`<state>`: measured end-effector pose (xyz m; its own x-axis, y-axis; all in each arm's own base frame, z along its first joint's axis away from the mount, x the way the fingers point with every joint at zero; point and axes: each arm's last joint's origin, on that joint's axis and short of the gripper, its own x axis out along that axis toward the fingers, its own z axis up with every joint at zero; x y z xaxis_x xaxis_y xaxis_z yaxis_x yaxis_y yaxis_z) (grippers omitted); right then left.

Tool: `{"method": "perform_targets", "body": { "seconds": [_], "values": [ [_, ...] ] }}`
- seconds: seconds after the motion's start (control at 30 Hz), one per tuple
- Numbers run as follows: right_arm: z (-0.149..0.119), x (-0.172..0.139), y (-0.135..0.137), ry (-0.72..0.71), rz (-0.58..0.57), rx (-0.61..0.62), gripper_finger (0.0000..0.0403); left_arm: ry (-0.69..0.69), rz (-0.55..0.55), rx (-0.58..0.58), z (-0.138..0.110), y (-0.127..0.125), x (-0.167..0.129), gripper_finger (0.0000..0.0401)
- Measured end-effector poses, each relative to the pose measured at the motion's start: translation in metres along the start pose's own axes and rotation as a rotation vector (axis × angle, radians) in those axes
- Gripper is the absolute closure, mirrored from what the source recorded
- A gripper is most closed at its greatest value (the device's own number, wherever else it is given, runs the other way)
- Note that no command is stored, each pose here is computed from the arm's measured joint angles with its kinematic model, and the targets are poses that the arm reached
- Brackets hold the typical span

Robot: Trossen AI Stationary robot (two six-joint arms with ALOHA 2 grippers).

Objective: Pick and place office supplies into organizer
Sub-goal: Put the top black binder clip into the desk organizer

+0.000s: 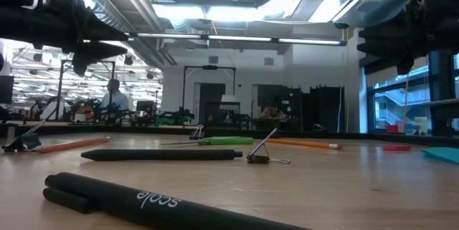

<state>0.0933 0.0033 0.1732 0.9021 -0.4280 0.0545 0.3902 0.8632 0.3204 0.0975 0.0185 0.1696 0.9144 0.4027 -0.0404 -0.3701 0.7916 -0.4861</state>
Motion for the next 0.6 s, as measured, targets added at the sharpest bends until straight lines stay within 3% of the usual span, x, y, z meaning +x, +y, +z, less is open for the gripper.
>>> {"method": "perform_targets", "body": {
  "seconds": [0.2, 0.33, 0.47, 0.6],
  "values": [
    [0.000, 0.000, -0.001, -0.012, -0.040, -0.002, 0.0221, 0.035, -0.078, -0.099, 0.010, -0.008, 0.012, 0.0227],
    [0.000, 0.000, -0.001, -0.012, -0.041, 0.001, 0.0221, 0.085, -0.092, -0.065, 0.034, -0.022, 0.027, 0.0234],
    [0.000, 0.000, -0.001, -0.013, -0.041, 0.003, 0.0221, 0.173, -0.081, -0.010, 0.055, -0.032, 0.056, 0.0237],
    [0.001, 0.000, -0.001, -0.022, -0.040, 0.011, 0.0221, 0.345, -0.103, -0.080, 0.064, -0.030, 0.094, 0.0237]
  ]
}}
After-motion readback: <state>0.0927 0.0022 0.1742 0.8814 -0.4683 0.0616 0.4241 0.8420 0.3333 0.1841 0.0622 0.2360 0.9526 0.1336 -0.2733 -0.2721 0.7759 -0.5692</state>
